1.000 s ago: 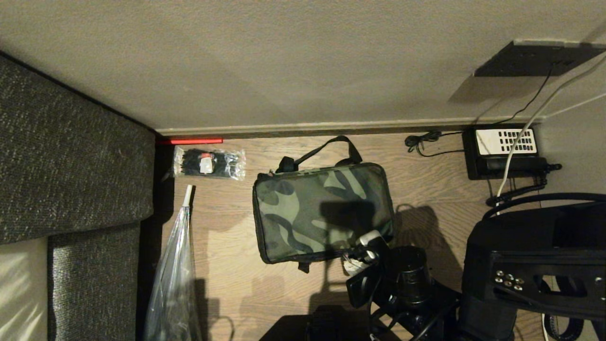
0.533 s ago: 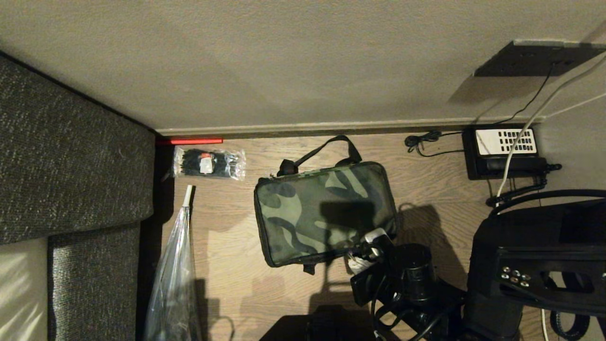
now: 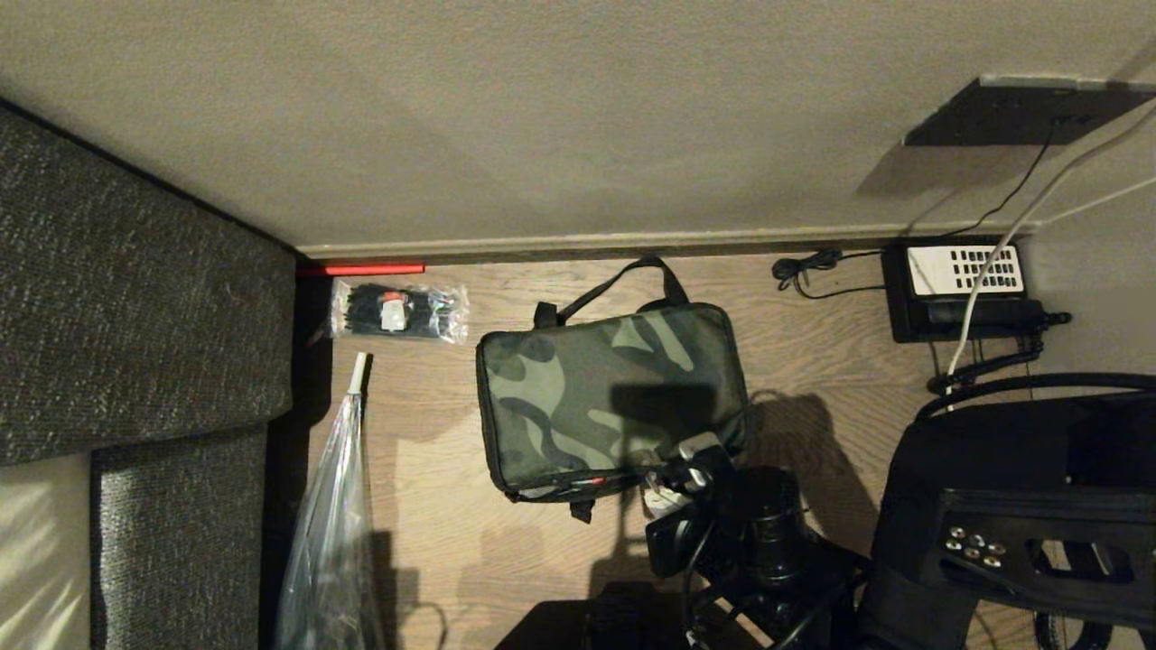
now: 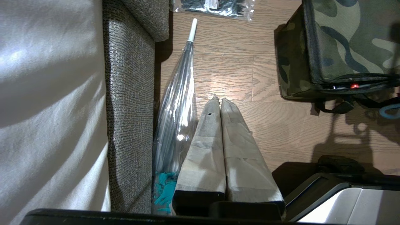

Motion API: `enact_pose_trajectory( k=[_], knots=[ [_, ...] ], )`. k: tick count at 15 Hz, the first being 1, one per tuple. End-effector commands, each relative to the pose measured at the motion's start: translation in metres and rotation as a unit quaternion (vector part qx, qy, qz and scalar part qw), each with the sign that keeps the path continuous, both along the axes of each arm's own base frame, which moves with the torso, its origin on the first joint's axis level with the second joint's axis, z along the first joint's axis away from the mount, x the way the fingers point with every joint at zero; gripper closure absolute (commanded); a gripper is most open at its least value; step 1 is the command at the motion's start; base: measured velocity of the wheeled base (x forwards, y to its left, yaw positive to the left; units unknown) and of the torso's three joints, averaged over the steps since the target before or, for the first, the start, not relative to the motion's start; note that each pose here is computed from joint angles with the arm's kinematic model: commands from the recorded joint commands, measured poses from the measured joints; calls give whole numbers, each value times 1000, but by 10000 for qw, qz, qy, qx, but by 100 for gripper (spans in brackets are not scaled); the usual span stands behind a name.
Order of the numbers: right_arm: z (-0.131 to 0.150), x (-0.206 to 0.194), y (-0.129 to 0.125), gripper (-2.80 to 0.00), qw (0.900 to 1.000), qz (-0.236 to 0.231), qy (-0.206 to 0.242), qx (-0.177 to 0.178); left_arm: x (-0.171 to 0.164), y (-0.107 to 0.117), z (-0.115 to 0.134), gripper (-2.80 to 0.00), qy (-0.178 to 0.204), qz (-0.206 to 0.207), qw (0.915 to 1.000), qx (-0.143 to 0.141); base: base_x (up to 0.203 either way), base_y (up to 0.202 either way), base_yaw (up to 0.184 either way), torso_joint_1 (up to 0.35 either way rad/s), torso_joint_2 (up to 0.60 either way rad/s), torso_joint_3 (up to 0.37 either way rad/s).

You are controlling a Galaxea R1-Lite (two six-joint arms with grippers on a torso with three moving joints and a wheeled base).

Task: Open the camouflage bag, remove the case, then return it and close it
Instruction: Open the top of the storage box

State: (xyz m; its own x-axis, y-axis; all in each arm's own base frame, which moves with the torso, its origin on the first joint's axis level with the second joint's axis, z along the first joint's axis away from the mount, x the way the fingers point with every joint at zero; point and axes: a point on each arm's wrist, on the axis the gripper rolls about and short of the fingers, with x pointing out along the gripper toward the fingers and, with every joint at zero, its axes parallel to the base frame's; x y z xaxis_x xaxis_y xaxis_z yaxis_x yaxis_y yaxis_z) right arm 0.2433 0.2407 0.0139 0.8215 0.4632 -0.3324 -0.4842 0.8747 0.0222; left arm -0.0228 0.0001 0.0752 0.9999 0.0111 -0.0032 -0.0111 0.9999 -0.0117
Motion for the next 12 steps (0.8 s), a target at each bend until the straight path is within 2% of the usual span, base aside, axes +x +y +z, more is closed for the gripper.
enact_pose_trajectory(
  k=[1, 7, 12],
  knots=[
    [-6, -5, 13, 0, 9999, 120, 78, 88, 0, 0, -1, 0, 7, 6, 10000, -3, 0, 0, 0, 0, 0, 0],
    [-7, -1, 30, 0, 9998, -29, -40, 203, 0, 0, -1, 0, 7, 6, 10000, -3, 0, 0, 0, 0, 0, 0],
    [-12, 3, 18, 0, 9999, -158, 50, 30, 0, 0, -1, 0, 7, 6, 10000, -3, 0, 0, 0, 0, 0, 0]
  ],
)
